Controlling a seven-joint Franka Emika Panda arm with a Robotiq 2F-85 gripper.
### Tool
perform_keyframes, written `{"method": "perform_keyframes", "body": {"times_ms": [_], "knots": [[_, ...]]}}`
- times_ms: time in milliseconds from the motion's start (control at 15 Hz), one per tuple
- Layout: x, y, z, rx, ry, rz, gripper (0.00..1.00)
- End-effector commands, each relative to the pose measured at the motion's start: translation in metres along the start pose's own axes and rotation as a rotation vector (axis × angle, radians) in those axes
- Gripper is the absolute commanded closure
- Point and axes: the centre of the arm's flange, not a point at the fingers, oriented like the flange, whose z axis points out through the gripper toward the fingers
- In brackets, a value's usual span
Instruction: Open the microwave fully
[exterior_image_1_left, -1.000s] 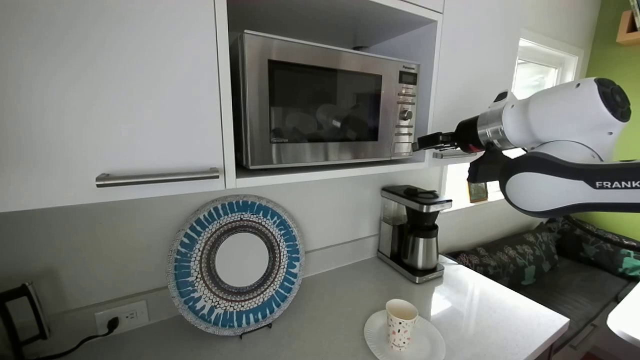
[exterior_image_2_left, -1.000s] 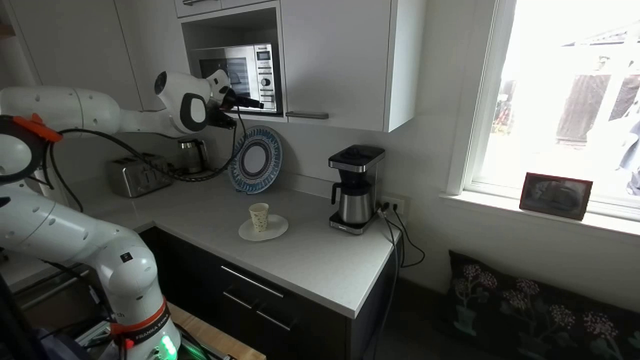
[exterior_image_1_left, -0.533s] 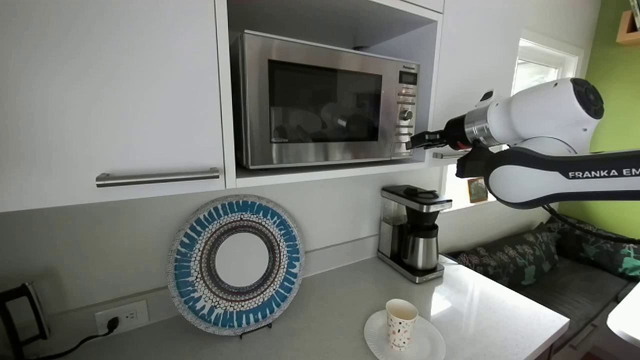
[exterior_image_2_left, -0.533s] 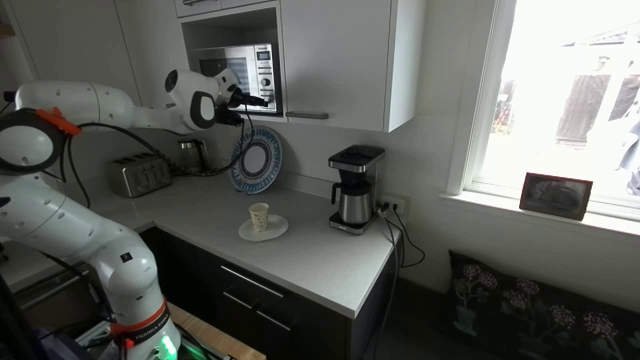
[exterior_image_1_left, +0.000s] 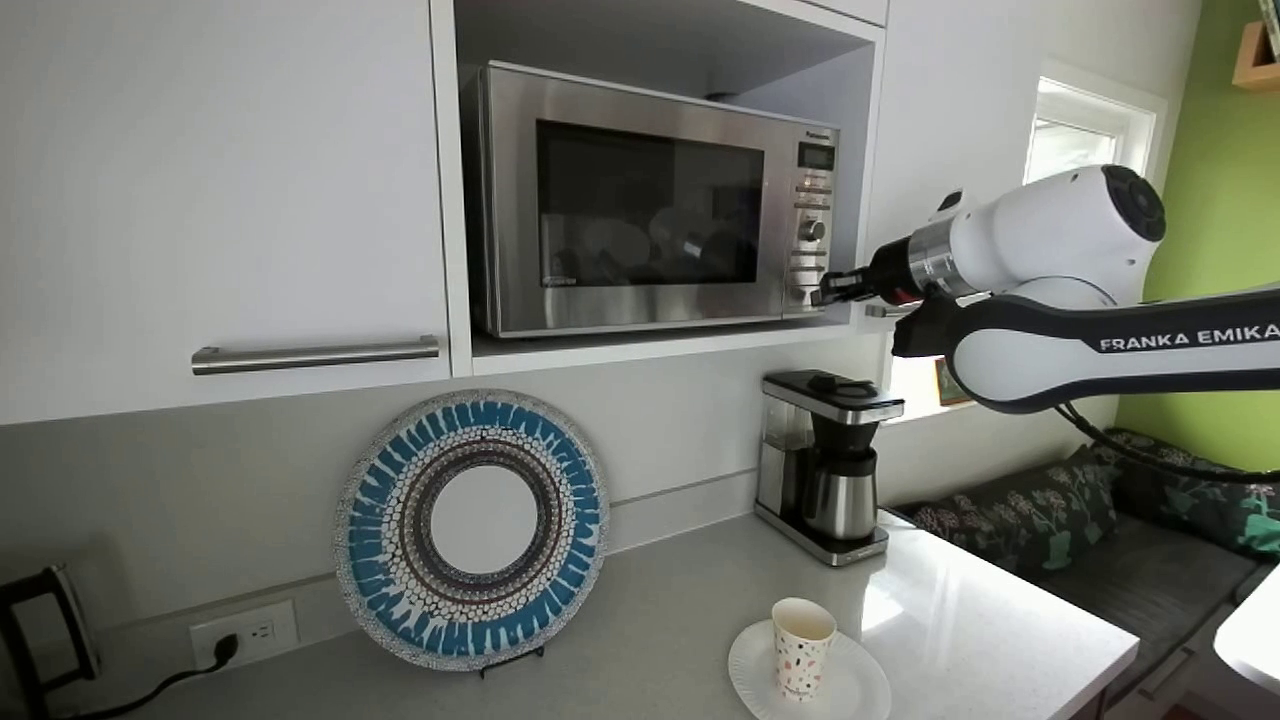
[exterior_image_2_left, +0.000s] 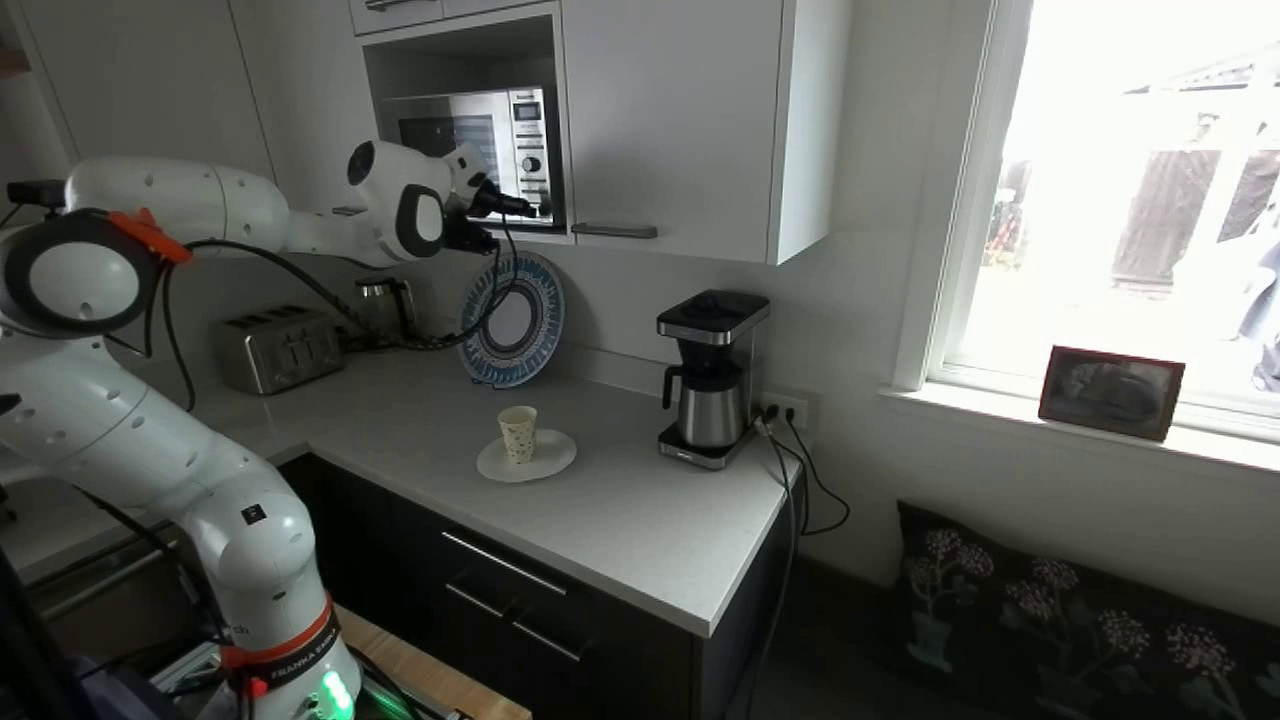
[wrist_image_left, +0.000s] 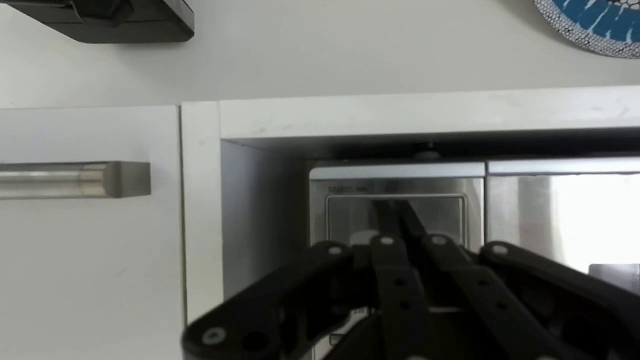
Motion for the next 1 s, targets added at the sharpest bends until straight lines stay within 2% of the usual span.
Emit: {"method": "perform_keyframes", "body": {"times_ms": [0,467,933], "knots": [[0.004,0.001,0.01,0.021,-0.006,-0.01,1.0],[0.009,-0.001,0.014,0.054,0.018,-0.009,1.0],[0.011,-0.001,0.025,0.047,0.011,0.011,1.0]]}}
